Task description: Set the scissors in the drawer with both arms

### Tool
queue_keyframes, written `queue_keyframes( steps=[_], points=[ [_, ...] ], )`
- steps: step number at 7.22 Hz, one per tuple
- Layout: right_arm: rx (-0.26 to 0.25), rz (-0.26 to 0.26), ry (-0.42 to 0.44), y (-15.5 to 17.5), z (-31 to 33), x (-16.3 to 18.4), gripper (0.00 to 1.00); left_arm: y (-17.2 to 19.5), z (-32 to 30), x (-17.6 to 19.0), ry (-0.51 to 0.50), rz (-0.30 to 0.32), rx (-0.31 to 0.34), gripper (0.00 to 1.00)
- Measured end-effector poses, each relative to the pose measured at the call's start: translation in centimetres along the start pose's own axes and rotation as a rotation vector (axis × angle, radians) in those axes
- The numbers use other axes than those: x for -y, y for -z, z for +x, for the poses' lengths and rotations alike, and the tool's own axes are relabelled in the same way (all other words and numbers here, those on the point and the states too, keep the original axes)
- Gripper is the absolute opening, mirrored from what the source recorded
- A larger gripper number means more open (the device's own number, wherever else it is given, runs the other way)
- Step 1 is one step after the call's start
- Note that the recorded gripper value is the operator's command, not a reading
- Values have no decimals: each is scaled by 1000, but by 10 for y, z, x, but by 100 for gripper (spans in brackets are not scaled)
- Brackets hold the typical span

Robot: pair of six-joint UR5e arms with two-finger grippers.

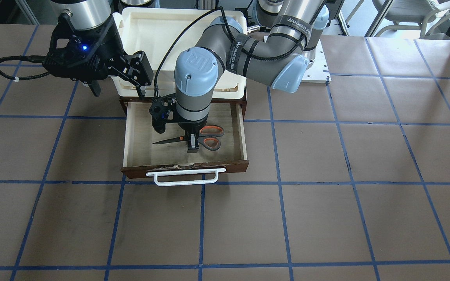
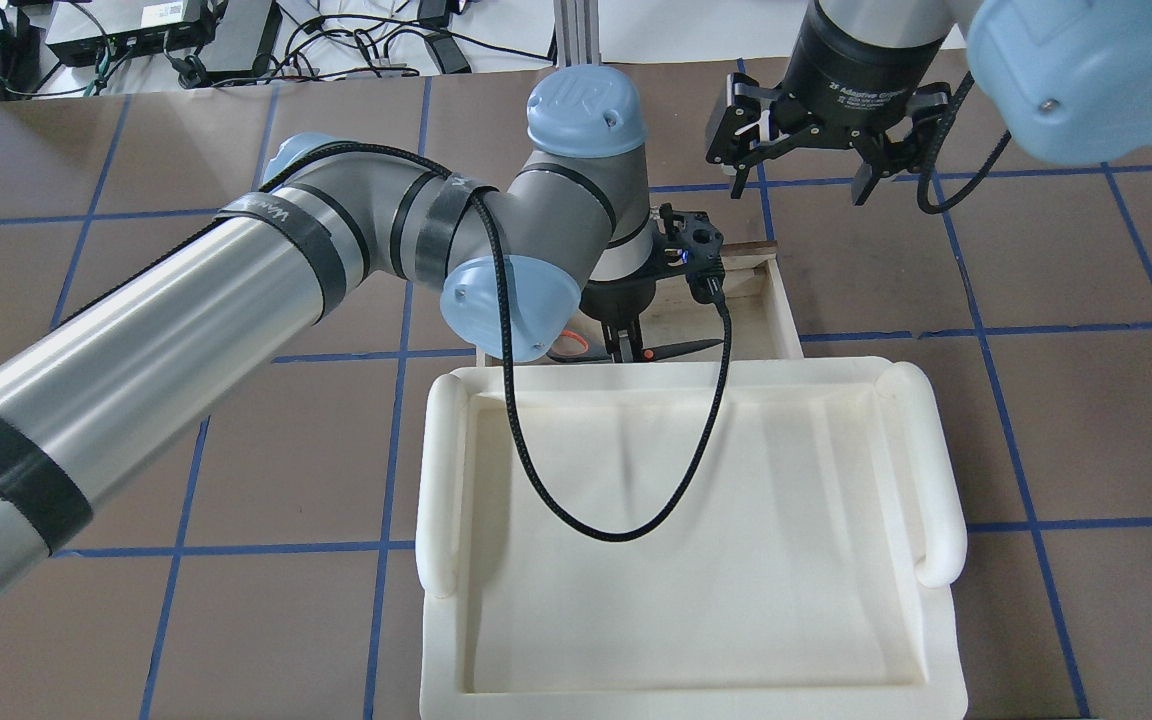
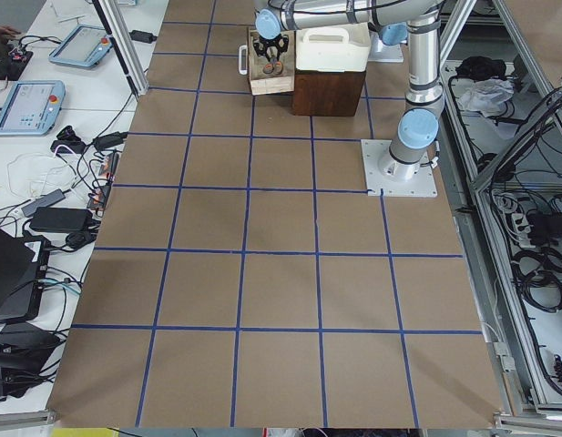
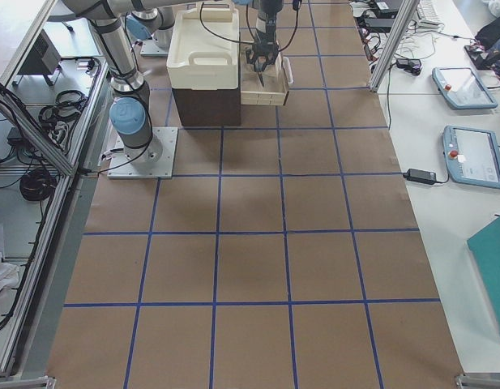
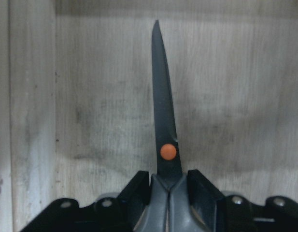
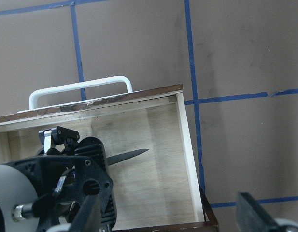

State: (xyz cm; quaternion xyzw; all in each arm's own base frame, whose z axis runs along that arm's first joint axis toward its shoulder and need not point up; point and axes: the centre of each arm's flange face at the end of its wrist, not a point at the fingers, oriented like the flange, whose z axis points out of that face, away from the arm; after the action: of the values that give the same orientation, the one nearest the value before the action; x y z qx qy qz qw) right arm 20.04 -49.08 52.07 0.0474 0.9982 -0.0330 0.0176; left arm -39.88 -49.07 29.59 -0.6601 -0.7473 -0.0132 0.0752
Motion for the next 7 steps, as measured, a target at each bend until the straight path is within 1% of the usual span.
queue_keyframes(
  steps=[1, 2, 4, 6, 7],
  points=[
    [0, 0, 0, 0, 0, 0, 100, -1, 0, 0, 2, 1, -1, 94],
    [0, -1, 0, 0, 0, 0, 100, -1, 1, 0, 3, 1, -1, 99],
    [0, -1, 0, 0, 0, 0, 100, 12, 2, -2, 3, 11, 16, 100],
    [0, -1, 0, 0, 0, 0, 100, 41, 1, -9, 14, 34, 50, 100],
    [0, 0, 0, 0, 0, 0, 100, 62, -3, -21, 38, 58, 61, 100]
  ],
)
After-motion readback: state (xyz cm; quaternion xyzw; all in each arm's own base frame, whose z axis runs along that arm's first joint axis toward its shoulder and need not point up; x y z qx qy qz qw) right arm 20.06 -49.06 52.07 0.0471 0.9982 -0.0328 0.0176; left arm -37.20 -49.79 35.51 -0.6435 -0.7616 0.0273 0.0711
